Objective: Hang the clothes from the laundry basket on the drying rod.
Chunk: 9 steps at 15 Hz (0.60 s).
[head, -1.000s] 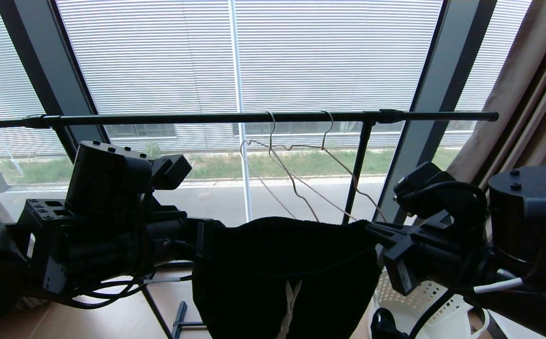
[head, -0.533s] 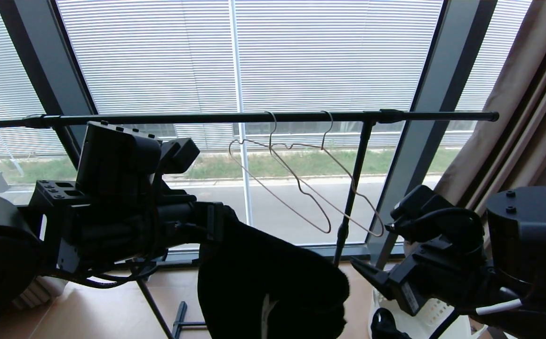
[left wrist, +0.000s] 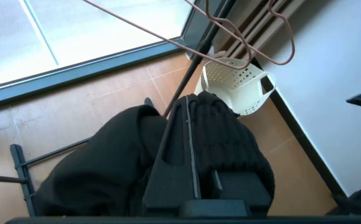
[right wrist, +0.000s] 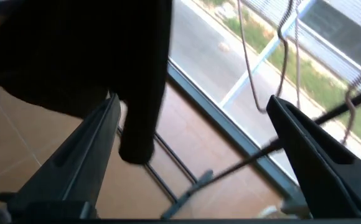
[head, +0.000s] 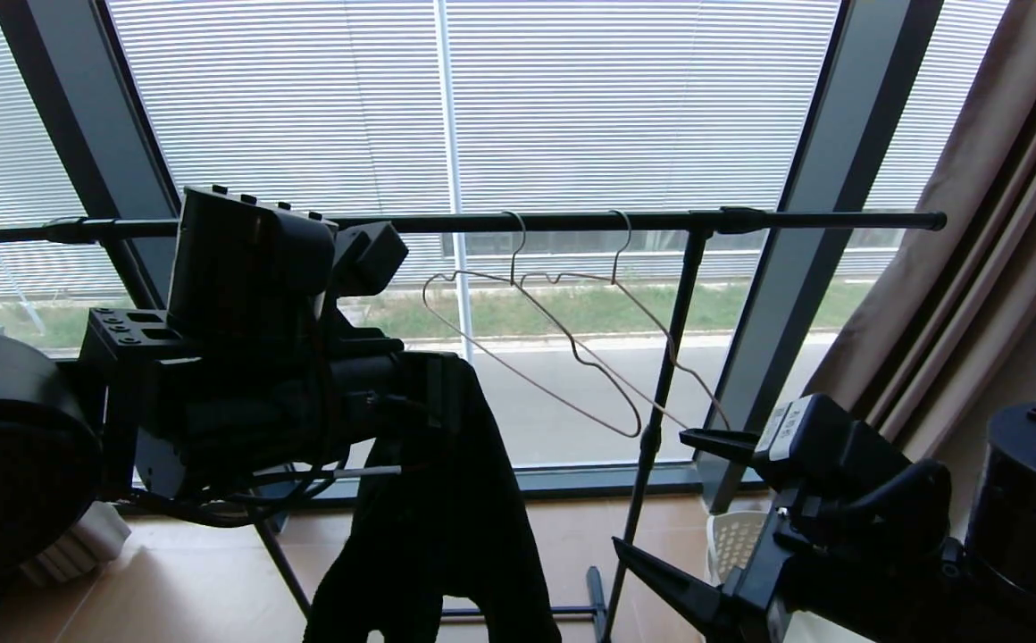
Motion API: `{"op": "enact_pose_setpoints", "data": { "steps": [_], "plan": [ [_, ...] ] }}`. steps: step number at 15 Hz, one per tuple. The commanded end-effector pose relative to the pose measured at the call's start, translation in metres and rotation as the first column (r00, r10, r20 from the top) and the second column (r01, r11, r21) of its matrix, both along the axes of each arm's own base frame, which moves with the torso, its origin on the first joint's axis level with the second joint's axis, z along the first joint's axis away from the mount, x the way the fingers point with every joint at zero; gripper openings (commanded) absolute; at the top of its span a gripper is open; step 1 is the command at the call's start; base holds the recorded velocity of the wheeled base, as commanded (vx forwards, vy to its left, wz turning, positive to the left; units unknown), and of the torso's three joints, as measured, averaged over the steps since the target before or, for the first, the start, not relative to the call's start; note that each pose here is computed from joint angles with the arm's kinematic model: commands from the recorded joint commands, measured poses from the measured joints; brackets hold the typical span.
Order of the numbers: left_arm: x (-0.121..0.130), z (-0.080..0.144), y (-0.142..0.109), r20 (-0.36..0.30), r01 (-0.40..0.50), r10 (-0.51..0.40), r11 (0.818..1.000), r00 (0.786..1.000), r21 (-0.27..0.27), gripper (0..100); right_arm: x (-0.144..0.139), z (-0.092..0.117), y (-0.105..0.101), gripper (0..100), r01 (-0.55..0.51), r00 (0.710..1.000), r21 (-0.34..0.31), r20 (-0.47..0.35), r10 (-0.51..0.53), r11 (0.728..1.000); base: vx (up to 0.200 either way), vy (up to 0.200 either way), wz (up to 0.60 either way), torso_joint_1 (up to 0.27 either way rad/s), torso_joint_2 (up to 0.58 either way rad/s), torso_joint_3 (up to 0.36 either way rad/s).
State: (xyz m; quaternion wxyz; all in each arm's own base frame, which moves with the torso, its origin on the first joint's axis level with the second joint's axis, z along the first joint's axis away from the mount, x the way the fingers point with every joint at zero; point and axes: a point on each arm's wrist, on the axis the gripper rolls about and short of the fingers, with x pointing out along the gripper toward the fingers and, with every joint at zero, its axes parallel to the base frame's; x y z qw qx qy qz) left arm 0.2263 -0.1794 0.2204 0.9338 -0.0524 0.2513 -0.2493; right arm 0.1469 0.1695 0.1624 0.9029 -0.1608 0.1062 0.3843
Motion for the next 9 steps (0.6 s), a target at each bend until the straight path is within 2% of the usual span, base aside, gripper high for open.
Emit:
{"op": "enact_pose_setpoints", "data": {
  "steps": [1, 3, 4, 5, 7, 8, 9],
  "plan": [
    [-0.001, -0.001, 0.0, -0.003, 0.0, 0.0, 1.0, 1.0, 0.004, 0, -0.007, 0.003, 0.01, 100, -0.059, 0.998, 0.019, 0.015, 0.059, 0.998, 0.0, 0.0, 0.0, 0.0, 0.0, 0.0],
    [-0.003, -0.001, 0.001, -0.001, 0.001, -0.001, 1.0, 1.0, 0.002, 0, 0.003, 0.008, 0.045, 100, -0.09, 0.996, 0.02, 0.026, 0.089, 0.996, 0.0, 0.0, 0.0, 0.0, 0.0, 0.0],
    [-0.003, -0.001, 0.001, -0.001, 0.003, -0.003, 1.0, 1.0, 0.002, 0, 0.009, 0.005, 0.052, 100, -0.077, 0.997, 0.013, 0.021, 0.077, 0.997, 0.0, 0.0, 0.0, 0.0, 0.0, 0.0],
    [-0.004, 0.0, -0.001, 0.0, 0.009, -0.009, 1.0, 1.0, 0.001, 0, 0.018, -0.007, 0.066, 100, -0.059, 0.998, -0.007, -0.008, 0.059, 0.998, 0.0, 0.0, 0.0, 0.0, 0.0, 0.0],
    [-0.005, -0.001, -0.002, -0.001, 0.012, -0.012, 1.0, 1.0, 0.002, 0, 0.022, -0.018, 0.072, 100, -0.045, 0.997, -0.011, -0.055, 0.044, 0.999, 0.0, 0.0, 0.0, 0.0, 0.0, 0.0],
    [-0.007, 0.0, -0.004, 0.002, 0.024, -0.024, 1.0, 1.0, 0.001, 0, 0.028, -0.035, 0.076, 100, -0.022, 0.994, -0.034, -0.111, 0.018, 0.999, 0.0, 0.0, 0.0, 0.0, 0.0, 0.0],
    [-0.009, 0.003, -0.002, 0.01, 0.025, -0.025, 1.0, 1.0, -0.005, 0, 0.041, -0.046, 0.072, 100, 0.024, 0.989, -0.053, -0.142, -0.032, 0.998, 0.0, 0.0, 0.0, 0.0, 0.0, 0.0]
  ]
}}
